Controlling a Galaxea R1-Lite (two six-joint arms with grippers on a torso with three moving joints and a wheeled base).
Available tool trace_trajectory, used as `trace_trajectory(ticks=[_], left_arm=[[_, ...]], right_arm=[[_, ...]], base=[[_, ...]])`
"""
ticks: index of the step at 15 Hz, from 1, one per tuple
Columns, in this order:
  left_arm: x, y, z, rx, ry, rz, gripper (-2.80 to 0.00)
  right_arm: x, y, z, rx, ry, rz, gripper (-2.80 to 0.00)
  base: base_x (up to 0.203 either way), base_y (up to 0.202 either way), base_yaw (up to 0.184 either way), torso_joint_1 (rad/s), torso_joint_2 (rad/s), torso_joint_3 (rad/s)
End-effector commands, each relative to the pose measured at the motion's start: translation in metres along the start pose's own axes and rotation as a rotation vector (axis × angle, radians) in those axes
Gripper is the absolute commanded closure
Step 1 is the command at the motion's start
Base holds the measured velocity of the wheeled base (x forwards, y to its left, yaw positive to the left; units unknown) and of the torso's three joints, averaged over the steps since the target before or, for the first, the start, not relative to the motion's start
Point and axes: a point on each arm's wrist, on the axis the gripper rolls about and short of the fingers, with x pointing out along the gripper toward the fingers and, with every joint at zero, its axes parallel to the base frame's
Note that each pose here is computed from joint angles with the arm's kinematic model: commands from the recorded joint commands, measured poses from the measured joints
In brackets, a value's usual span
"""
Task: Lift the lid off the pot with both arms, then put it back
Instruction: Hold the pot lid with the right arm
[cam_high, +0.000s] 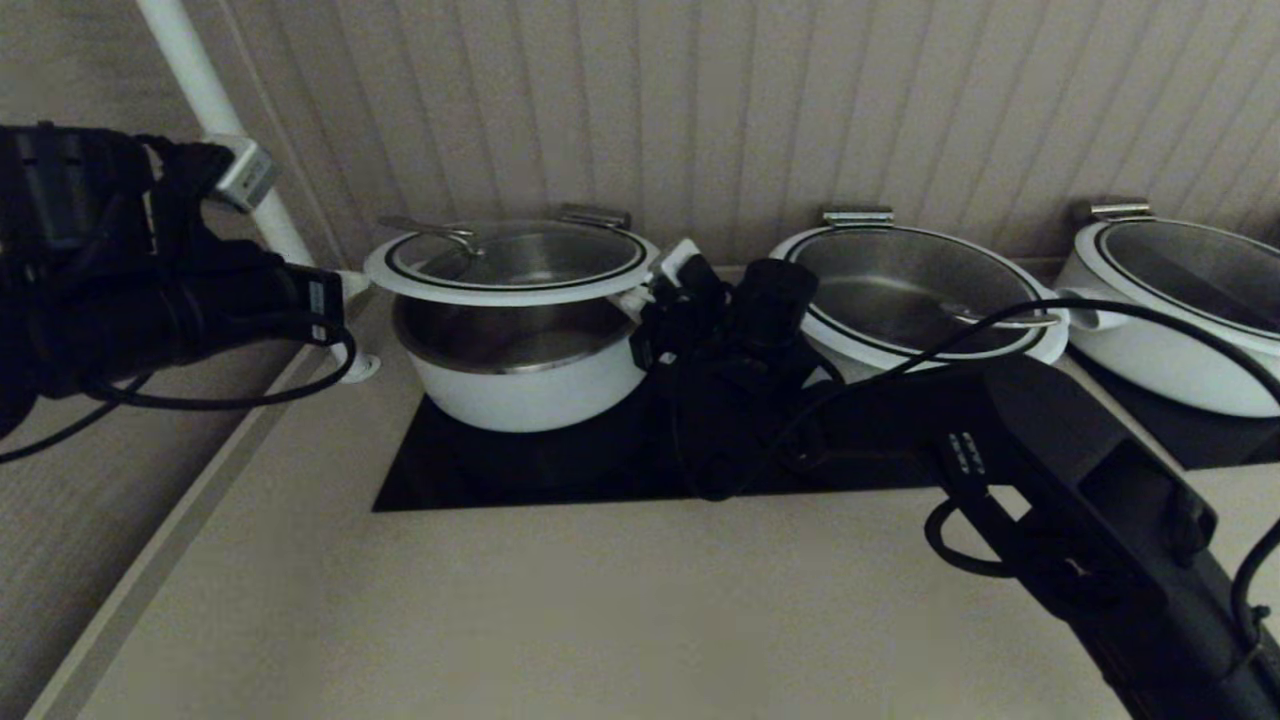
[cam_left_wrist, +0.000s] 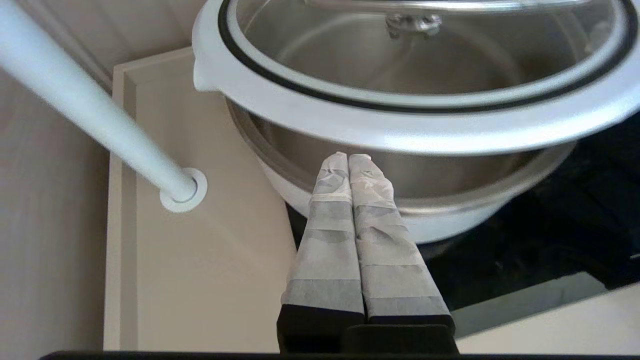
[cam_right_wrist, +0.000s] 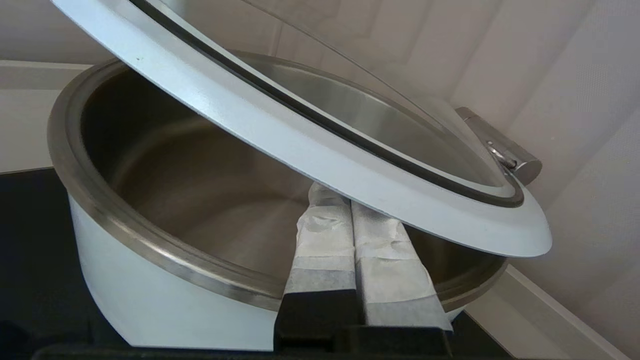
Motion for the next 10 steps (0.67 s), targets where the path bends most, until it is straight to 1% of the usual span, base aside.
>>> trace_trajectory(ticks=[1, 4, 10], left_arm=[[-0.012, -0.001, 0.001, 0.004, -0.016, 0.003, 0.00], [-0.023, -0.004, -0.004, 0.006, -0.007, 0.001, 0.00], [-0.032, -0.008, -0.029, -0.002, 0.056, -0.006, 0.00]], right_arm=[[0.000, -0.001, 0.001, -0.005, -0.008, -0.002, 0.00], [-0.001, -0.005, 0.003, -0.009, -0.010, -0.006, 0.00], [-0.004, -0.012, 0.003, -0.014, -0.009, -0.018, 0.00]], base=[[0.000, 0.000, 0.000, 0.000, 0.00, 0.000], [0.000, 0.000, 0.000, 0.000, 0.00, 0.000], [0.000, 0.000, 0.000, 0.000, 0.00, 0.000]])
